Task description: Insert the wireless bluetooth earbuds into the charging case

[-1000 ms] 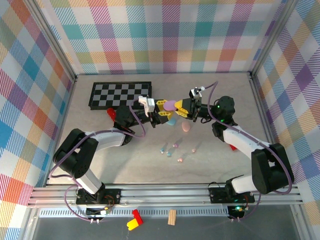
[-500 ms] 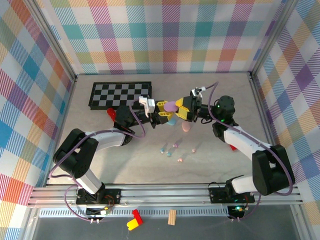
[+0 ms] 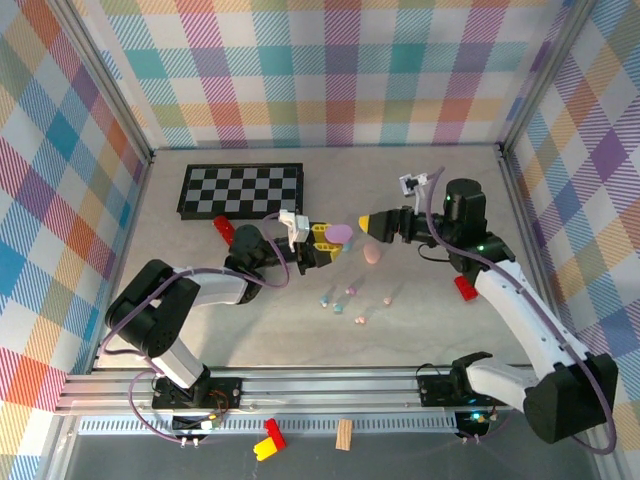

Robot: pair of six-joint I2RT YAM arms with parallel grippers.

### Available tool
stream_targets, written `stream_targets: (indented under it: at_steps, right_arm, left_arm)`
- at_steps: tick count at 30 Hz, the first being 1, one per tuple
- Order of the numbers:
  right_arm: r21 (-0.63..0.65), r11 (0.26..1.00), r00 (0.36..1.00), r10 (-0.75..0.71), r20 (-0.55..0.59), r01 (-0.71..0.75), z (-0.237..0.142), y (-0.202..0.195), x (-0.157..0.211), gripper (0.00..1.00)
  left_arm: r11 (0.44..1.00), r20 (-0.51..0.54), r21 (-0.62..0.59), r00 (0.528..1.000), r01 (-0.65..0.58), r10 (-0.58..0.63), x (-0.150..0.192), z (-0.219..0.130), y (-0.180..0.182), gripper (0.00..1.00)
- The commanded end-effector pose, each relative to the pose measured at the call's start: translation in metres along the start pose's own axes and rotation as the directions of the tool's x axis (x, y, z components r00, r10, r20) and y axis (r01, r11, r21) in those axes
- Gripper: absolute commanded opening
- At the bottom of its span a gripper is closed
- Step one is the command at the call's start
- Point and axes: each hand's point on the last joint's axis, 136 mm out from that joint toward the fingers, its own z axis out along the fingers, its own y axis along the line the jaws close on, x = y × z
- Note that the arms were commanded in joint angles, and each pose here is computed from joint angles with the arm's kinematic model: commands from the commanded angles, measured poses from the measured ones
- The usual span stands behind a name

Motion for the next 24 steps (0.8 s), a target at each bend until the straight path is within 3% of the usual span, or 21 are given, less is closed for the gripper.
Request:
stream_targets:
  at_steps: [1,5,12,24]
  right_arm:
    - [0.028,0.942,0.934,-0.327,-0.145,0.334,-0.003,0.008,0.025,0.96]
    - [0.032,0.877,0.864,-0.466,-0.191,0.479,0.008,0.013,0.026,0.98]
    - [0.056,0.838,0.821,-0.515,-0.248,0.543,0.027,0.005,0.022,0.98]
    - [0.188,0.839,0.856,-0.475,-0.205,0.511,0.032,-0.01,0.002,0.97]
  left_arm:
    - [0.998,0.028,0.062,0.999,-0.026,0.024,-0.014,-0.006,-0.017,0.28]
    - [0.997,0.022,0.079,1.0,-0.012,0.011,-0.012,-0.007,-0.023,0.28]
    - [0.996,0.027,0.087,1.0,-0.018,0.016,-0.016,-0.01,-0.029,0.28]
    - [0.994,0.034,0.1,0.999,-0.044,0.041,-0.02,-0.008,-0.03,0.29]
